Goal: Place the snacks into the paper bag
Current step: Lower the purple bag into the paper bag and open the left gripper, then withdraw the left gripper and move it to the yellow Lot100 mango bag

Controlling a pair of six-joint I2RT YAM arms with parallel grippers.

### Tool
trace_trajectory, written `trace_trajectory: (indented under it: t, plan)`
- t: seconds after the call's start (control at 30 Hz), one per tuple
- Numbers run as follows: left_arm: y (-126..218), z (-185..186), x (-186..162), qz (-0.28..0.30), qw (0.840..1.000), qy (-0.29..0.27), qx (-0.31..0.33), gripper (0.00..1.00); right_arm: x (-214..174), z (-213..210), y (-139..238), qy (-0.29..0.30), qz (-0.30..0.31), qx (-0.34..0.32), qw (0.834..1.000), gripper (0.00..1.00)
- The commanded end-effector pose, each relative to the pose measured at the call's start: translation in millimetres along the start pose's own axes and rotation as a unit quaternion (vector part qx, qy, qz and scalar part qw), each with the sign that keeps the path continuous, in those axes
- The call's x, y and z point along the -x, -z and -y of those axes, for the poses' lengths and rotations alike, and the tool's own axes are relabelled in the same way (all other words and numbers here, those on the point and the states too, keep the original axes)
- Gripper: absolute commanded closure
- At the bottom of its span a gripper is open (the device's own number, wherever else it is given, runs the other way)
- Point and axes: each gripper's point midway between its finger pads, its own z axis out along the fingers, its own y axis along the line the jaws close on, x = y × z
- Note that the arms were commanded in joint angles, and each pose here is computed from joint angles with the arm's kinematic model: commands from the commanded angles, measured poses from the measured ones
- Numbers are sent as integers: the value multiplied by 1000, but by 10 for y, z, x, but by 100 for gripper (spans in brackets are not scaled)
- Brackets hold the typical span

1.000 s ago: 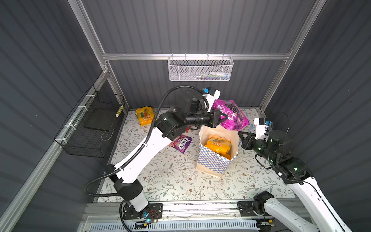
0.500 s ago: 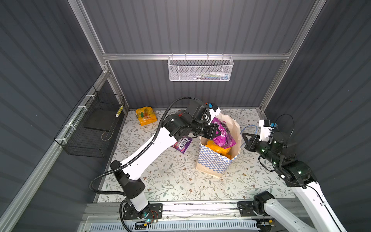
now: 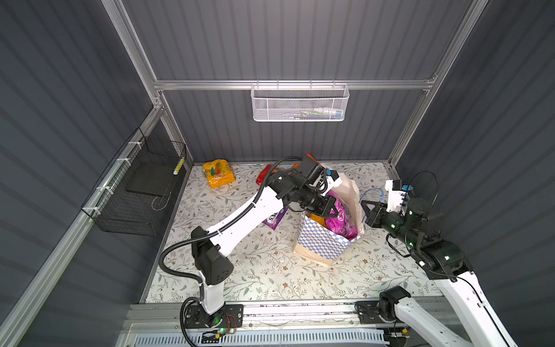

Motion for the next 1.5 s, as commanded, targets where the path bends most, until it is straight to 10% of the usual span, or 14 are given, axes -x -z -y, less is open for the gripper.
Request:
trace_trajectory:
  t: [0.0,0.63,0.9,1.27,1.47]
  plan:
    - [180,381,210,29,997,-46,-56,100,105,-91,30,10,23,23,999,100]
    - [79,170,-276,-44,998,-49,-15,98,95,-66,83,15,28,18,999,100]
    - [293,-142,-24,12,993,-27,117,57,87,-57,100,17,29,16,999,100]
    - [729,-95,296,109,978,-31,178,50,78,-37,98,18,29,12,999,100]
    - [1310,-16,462,218,949,-41,226,19,73,-22,89,16,30,9,999,100]
